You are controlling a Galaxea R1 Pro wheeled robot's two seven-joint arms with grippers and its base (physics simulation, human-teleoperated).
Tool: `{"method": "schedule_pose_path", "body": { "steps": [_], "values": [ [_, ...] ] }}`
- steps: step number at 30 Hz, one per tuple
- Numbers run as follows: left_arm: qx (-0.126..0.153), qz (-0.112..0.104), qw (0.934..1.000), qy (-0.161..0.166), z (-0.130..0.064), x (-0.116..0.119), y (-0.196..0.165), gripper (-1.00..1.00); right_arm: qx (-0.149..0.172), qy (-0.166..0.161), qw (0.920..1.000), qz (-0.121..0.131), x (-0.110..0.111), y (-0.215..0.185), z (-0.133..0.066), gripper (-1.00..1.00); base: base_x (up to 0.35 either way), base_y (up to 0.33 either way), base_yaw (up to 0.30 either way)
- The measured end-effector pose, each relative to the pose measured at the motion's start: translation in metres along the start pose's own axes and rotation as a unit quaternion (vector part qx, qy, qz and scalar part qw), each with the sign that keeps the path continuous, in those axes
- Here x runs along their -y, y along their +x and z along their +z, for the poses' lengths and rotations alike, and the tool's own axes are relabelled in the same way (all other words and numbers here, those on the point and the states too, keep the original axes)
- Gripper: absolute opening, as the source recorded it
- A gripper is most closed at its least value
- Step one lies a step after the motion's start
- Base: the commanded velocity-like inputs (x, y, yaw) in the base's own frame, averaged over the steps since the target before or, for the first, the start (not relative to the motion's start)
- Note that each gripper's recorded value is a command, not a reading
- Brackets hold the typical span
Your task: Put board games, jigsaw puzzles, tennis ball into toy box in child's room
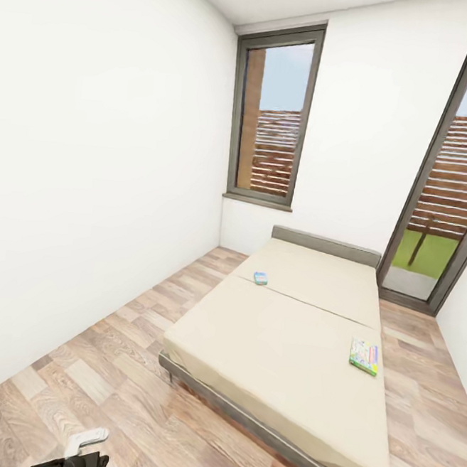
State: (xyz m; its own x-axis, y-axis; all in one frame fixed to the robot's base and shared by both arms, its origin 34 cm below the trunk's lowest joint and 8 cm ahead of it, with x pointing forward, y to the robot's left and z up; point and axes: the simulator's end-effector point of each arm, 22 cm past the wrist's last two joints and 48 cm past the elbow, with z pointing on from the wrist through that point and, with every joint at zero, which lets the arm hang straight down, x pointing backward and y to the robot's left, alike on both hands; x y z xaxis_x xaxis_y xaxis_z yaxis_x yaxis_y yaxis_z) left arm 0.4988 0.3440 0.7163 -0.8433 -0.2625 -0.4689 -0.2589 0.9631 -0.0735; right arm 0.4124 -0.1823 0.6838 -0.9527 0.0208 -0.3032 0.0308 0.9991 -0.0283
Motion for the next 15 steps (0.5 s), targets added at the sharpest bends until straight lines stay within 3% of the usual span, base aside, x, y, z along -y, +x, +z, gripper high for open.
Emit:
{"method": "schedule_pose_path", "body": {
  "steps": [15],
  "values": [
    [-0.009,0.002,1.0,-0.003,0.0038,-0.0024,0.0089,1.0,-0.009,-0.001,1.0,-0.001,-0.0024,0.0075,0.0032,1.0,0.005,0.0,0.2]
  ]
}}
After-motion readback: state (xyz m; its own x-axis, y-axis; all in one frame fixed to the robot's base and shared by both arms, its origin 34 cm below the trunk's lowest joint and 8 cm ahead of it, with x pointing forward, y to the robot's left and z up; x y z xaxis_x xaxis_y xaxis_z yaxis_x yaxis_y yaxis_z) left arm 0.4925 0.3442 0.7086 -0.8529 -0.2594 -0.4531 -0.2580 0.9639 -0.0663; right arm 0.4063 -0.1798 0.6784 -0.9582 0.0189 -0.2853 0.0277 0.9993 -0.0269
